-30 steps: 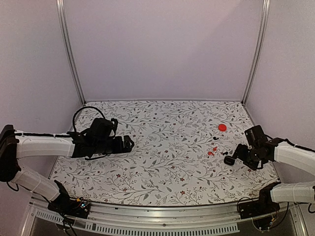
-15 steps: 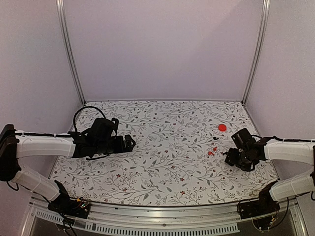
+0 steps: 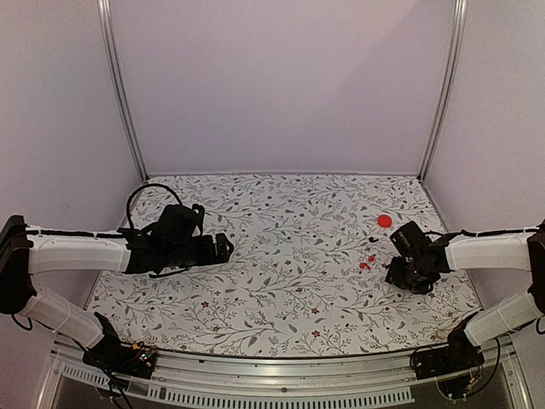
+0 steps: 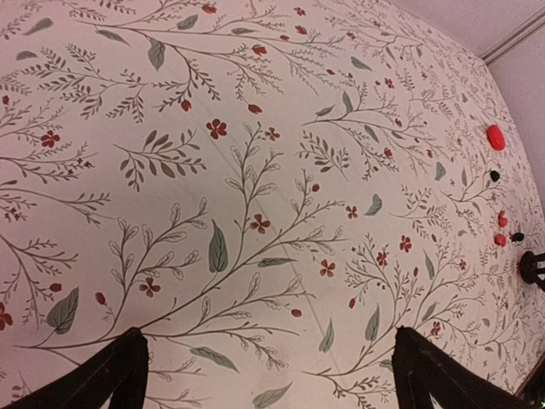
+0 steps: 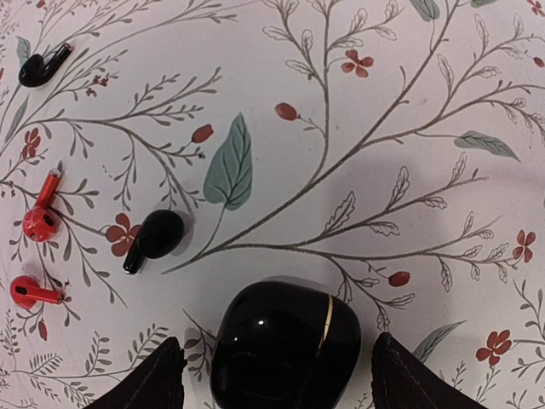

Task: Insert the wireless bluetooth earbuds into the charging case
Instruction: Pick up the charging case from the corner of the board.

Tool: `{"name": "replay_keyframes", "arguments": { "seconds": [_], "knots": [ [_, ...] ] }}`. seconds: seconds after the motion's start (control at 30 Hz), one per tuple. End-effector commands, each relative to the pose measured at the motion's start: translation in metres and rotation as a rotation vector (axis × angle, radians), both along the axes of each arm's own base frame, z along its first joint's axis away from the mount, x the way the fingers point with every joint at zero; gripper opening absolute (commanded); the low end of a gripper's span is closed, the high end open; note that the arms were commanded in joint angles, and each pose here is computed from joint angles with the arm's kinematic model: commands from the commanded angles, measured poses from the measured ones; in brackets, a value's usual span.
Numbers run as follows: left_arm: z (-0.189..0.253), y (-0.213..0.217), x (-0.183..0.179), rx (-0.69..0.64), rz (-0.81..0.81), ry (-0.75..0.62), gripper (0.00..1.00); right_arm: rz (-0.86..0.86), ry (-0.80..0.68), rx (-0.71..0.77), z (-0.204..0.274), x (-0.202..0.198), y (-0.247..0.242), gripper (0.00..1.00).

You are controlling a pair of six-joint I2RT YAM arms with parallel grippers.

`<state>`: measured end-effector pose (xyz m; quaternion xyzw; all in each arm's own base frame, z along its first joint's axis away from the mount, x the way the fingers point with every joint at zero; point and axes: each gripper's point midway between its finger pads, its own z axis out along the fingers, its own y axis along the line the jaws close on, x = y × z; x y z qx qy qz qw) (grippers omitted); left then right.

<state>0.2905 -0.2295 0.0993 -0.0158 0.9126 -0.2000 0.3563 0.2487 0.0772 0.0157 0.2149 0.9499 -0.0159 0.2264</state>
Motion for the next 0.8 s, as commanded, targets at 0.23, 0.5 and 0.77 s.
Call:
{"name": "replay_keyframes", "arguments": {
  "seconds": [0.23,0.5,0.77],
  "knots": [
    [0.002,-0.002,0.000,0.020,-0.007,-0.018,1.00,0.010,-0.028,-0.054,0.004,0.006,-0.005,0.64],
    [0.006,-0.001,0.001,0.024,-0.001,-0.022,1.00,0.028,-0.003,-0.085,-0.004,0.006,-0.006,0.57],
    [0.005,0.002,0.001,0.043,-0.002,-0.024,1.00,0.059,-0.015,-0.063,0.002,0.009,0.000,0.45]
  ]
}}
